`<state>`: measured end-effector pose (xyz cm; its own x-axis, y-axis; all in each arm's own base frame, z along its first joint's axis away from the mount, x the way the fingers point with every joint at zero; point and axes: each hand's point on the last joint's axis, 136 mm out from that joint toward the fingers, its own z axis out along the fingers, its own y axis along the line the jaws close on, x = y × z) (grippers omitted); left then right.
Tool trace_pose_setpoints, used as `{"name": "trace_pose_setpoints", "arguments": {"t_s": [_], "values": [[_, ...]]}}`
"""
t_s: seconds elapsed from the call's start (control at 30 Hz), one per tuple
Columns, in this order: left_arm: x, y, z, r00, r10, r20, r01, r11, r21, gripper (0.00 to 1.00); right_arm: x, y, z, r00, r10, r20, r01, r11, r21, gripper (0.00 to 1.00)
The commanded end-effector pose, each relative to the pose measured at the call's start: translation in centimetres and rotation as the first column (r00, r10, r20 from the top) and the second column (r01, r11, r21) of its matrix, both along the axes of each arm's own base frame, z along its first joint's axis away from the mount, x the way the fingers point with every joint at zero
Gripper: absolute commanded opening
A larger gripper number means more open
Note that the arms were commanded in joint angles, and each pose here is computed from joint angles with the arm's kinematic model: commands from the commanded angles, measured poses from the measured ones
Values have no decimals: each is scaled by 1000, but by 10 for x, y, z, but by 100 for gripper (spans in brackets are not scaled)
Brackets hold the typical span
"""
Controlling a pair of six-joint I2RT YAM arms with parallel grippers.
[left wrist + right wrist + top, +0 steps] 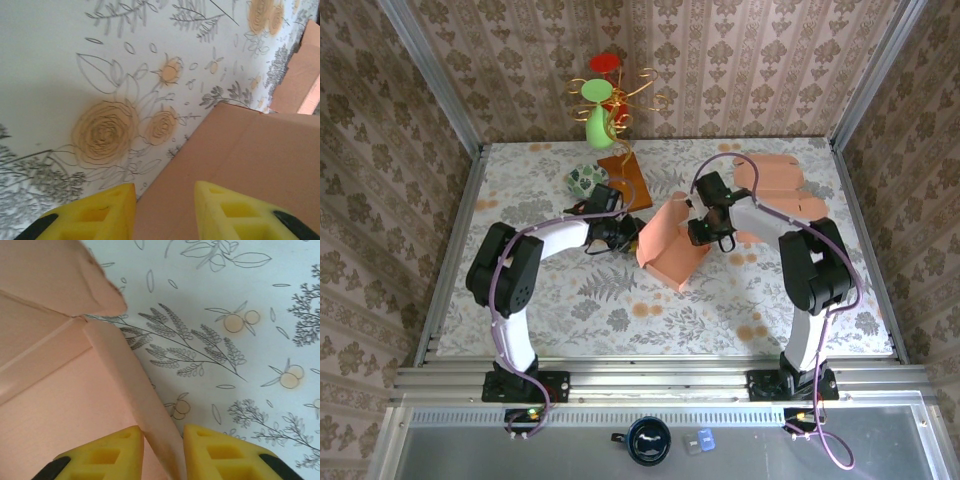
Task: Fold the paper box
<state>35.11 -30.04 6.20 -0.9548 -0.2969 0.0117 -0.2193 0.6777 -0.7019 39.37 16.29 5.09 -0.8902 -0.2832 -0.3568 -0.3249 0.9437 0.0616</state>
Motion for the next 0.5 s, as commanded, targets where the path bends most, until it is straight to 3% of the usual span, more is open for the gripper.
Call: {"name": "trace_pose_setpoints", "arguments": {"t_s": [0.0, 0.2, 0.47], "values": [[5, 10, 12, 1000, -4, 28, 4, 1000, 18, 38, -4, -12, -5, 998, -68, -4, 67, 994, -91, 26], [10, 24, 22, 998, -2, 60, -2, 998, 59, 40, -13, -27, 1, 974, -224, 35, 226, 962, -152, 22], [13, 44, 43, 991, -31, 127, 13, 990, 143, 43, -39, -31, 6, 875, -484, 1, 480, 868, -128, 24]]}}
